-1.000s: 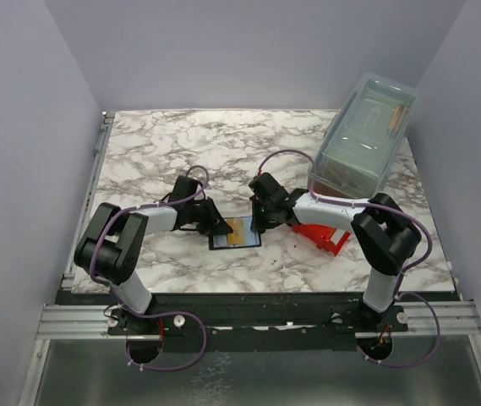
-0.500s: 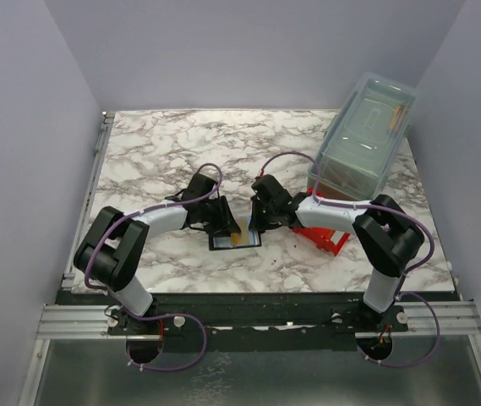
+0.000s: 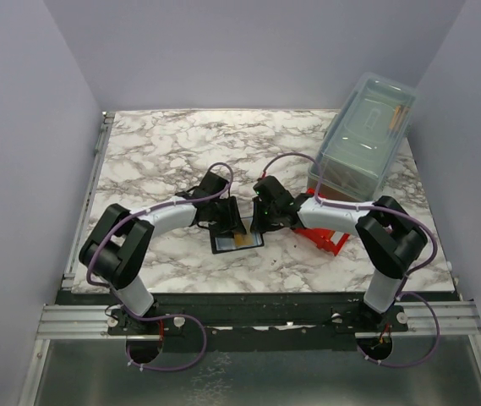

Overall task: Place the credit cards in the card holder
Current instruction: Insert the credit card into the card holder.

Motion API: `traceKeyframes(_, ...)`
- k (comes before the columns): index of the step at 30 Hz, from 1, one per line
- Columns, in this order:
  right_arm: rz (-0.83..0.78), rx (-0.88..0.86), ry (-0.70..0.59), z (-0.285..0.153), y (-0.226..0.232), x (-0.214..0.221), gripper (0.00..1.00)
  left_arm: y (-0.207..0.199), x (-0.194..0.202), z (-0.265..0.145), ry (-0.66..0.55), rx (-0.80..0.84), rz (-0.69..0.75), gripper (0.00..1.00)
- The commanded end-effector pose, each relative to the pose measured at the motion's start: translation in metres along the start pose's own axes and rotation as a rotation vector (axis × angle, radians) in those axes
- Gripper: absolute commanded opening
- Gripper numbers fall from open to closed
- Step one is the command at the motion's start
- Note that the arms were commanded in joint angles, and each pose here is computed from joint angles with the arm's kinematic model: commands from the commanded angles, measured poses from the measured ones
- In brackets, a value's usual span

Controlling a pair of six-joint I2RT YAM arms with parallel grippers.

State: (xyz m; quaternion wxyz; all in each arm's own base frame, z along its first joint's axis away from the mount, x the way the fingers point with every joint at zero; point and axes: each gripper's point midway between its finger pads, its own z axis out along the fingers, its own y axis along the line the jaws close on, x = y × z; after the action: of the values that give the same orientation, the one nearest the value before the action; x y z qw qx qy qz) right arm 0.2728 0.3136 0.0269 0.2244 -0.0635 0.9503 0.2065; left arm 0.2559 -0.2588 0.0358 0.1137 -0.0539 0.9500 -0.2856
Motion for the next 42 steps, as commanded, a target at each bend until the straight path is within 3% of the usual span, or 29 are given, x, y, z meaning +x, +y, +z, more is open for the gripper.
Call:
traceKeyframes(1,0.009,0.055,0.016,-0.008,-0.014,0.010,0.19,0.010,-0.007,-0.014,-0.053,-0.074,0.031,0.50)
traceKeyframes(8,0.017,0.044,0.011,-0.010,-0.013,0.010,0.27,0.007,-0.013,-0.025,-0.081,-0.060,0.026,0.48)
traceKeyframes(11,0.022,0.035,0.011,-0.010,-0.012,0.010,0.27,0.006,-0.012,-0.023,-0.066,-0.056,0.024,0.42)
traceKeyframes(15,0.022,0.030,0.006,-0.009,-0.010,0.008,0.27,0.006,-0.008,-0.011,-0.025,-0.050,0.005,0.41)
traceKeyframes(26,0.032,-0.023,0.015,-0.011,0.001,0.008,0.26,-0.035,-0.007,-0.003,0.000,0.082,0.015,0.31)
traceKeyframes(31,0.037,-0.013,0.005,-0.017,-0.001,0.006,0.27,-0.021,-0.003,-0.010,-0.005,0.053,0.018,0.40)
traceKeyframes(37,0.043,-0.006,0.001,-0.029,-0.002,0.005,0.42,0.004,-0.007,-0.026,-0.029,-0.010,0.009,0.45)
traceKeyframes(42,0.052,-0.044,-0.018,-0.035,0.005,-0.001,0.42,-0.014,-0.010,-0.032,-0.013,0.054,0.023,0.26)
